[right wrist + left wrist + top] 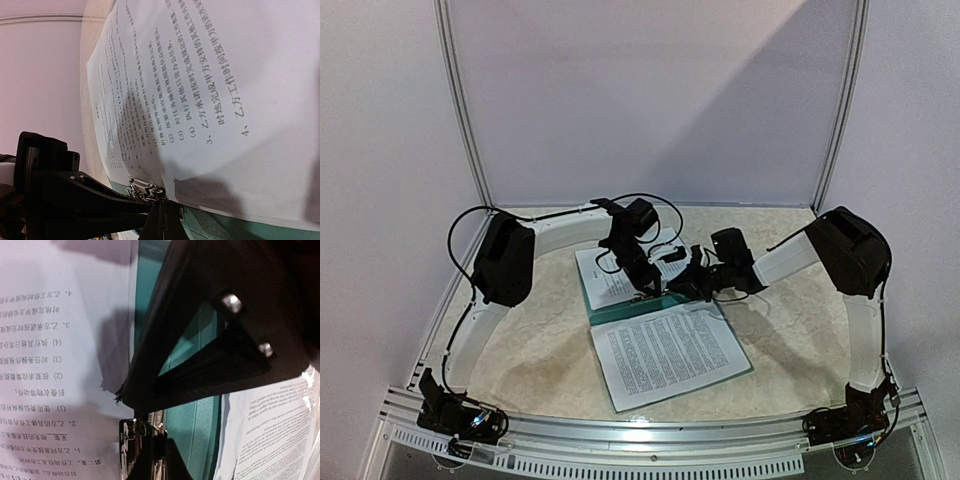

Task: Put the files into the folder
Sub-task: Clamp the file in the folder with some files.

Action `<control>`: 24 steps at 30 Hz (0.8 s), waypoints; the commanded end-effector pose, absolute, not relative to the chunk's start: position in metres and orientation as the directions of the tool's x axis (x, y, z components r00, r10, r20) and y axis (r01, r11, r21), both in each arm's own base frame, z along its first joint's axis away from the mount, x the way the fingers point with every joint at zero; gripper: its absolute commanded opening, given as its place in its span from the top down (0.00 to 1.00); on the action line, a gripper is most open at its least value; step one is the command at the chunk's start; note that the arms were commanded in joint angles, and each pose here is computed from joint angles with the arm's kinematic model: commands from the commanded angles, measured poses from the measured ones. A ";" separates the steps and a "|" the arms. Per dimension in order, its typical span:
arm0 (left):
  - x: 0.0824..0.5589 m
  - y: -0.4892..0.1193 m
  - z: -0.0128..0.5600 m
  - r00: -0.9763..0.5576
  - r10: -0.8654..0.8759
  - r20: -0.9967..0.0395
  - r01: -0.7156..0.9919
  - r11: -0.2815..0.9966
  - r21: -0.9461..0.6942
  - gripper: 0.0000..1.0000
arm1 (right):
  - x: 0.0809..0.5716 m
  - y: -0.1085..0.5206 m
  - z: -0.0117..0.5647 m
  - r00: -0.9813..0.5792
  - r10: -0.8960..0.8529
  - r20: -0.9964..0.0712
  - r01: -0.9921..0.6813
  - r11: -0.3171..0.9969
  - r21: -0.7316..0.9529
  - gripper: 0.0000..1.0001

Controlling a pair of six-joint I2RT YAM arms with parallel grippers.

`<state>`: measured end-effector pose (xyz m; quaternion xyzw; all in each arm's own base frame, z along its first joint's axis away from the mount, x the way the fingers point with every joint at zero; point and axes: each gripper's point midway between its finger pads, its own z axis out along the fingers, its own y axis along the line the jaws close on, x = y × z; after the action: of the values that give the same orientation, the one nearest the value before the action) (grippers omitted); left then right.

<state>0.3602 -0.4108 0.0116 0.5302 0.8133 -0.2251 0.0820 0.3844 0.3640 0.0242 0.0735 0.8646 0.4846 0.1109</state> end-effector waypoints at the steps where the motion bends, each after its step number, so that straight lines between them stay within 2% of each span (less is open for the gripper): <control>1: 0.321 -0.382 -0.064 -0.459 0.878 -0.138 0.852 0.390 -0.351 1.00 | 0.370 0.355 0.002 -0.971 0.225 -0.076 0.059 0.537 0.842 0.97; 7: 0.320 -0.381 -0.065 -0.459 0.878 -0.137 0.850 0.390 -0.353 1.00 | 0.364 0.358 0.017 -0.974 0.204 -0.101 0.010 0.481 0.876 0.92; 14: 0.321 -0.381 -0.066 -0.459 0.878 -0.138 0.851 0.390 -0.352 1.00 | 0.360 0.365 0.031 -0.974 0.176 -0.144 -0.048 0.460 0.886 0.92; 18: 0.320 -0.381 -0.066 -0.459 0.878 -0.136 0.850 0.390 -0.353 1.00 | 0.360 0.365 0.024 -0.974 0.174 -0.142 -0.039 0.489 0.871 0.98; 24: 0.320 -0.381 -0.065 -0.460 0.877 -0.137 0.850 0.391 -0.353 1.00 | 0.354 0.366 0.011 -0.980 0.167 -0.112 -0.014 0.500 0.866 0.95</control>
<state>0.3564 -0.4133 0.0124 0.5299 0.8102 -0.2384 0.0773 0.3704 0.3636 0.0263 0.0457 0.8484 0.5135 0.1203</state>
